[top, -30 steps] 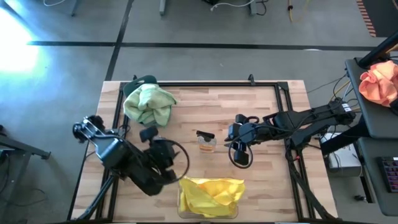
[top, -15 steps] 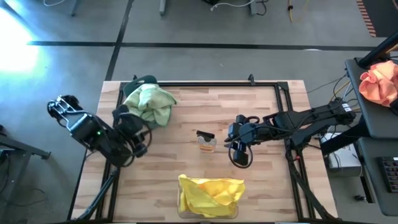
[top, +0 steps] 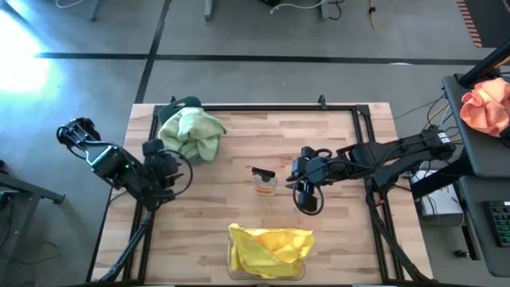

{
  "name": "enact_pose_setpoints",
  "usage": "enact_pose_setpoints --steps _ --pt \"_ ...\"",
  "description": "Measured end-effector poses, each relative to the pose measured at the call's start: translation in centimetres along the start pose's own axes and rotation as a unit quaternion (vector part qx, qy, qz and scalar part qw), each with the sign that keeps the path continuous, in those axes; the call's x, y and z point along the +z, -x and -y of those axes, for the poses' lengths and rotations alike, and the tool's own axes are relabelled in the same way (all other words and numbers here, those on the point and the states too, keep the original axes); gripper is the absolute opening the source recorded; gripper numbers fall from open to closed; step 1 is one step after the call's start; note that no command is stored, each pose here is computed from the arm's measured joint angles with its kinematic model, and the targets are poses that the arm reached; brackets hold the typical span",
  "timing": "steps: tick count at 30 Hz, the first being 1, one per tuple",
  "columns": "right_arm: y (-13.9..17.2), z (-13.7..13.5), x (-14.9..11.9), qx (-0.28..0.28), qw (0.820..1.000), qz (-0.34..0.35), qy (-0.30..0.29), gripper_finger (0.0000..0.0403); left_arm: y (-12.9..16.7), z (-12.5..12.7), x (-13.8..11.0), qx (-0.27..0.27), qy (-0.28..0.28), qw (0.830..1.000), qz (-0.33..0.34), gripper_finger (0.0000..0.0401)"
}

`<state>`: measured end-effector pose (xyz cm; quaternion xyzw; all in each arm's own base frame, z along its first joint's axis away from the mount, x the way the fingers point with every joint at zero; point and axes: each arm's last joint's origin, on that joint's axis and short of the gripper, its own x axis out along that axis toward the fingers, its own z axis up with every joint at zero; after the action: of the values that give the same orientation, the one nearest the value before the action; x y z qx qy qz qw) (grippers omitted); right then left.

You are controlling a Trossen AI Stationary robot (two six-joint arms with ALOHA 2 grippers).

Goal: Sort microfiber towel by color & place in baskets
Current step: Return to Home Position

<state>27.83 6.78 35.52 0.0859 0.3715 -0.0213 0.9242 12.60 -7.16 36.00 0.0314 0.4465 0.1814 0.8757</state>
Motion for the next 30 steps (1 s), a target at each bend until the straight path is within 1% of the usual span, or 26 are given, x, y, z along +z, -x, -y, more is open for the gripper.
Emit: enact_pose_setpoints --steps 1,2,5,6,8,10,11,13,16,18,21,26,30 --pt "0.1 0.0 0.1 0.002 1.0 0.006 0.007 0.0082 -0.2 0.0 -0.2 0.002 -0.011 1.0 0.003 0.0127" --pt "0.1 -0.1 0.2 0.004 1.0 0.012 0.014 0.0082 -0.3 -0.1 -0.3 0.002 -0.01 1.0 0.01 0.0127" --pt "0.5 -0.2 0.7 0.02 0.999 0.039 0.029 0.0082 -0.2 -0.8 -0.9 -0.024 0.019 0.998 0.046 0.0127" --pt "0.6 -0.3 0.8 0.033 0.998 0.045 0.035 0.0082 0.0 -1.1 -1.2 -0.037 0.024 0.997 0.06 0.0127" --pt "0.7 -0.6 1.1 0.066 0.995 0.055 0.055 0.0082 0.4 -1.7 -1.8 -0.081 0.032 0.991 0.099 0.0127" --pt "0.9 -0.8 1.3 0.096 0.991 0.064 0.073 0.0082 0.9 -2.5 -2.6 -0.136 0.027 0.98 0.141 0.0127" --pt "1.0 -0.9 1.4 0.108 0.989 0.069 0.077 0.0082 1.2 -2.8 -2.9 -0.167 0.024 0.972 0.165 0.0127" --pt "1.2 -1.0 1.6 0.122 0.986 0.078 0.083 0.0082 1.7 -3.6 -3.6 -0.226 0.013 0.949 0.219 0.0127" --pt "1.3 -1.1 1.7 0.136 0.983 0.086 0.086 0.0082 2.0 -4.7 -4.8 -0.306 -0.013 0.906 0.292 0.0127" --pt "1.3 -1.3 1.9 0.157 0.978 0.097 0.095 0.0082 1.9 -5.2 -5.7 -0.344 -0.026 0.879 0.328 0.0127" --pt "1.2 -1.6 2.1 0.193 0.968 0.115 0.109 0.0082 1.4 -5.6 -6.9 -0.388 -0.04 0.848 0.36 0.0127" --pt "0.8 -1.6 1.9 0.214 0.96 0.142 0.108 0.0082 0.6 -5.9 -8.4 -0.433 -0.048 0.815 0.383 0.0127" --pt "0.4 -1.6 1.2 0.248 0.948 0.171 0.107 0.0082 0.6 -6.1 -9.1 -0.475 -0.078 0.775 0.41 0.0127"
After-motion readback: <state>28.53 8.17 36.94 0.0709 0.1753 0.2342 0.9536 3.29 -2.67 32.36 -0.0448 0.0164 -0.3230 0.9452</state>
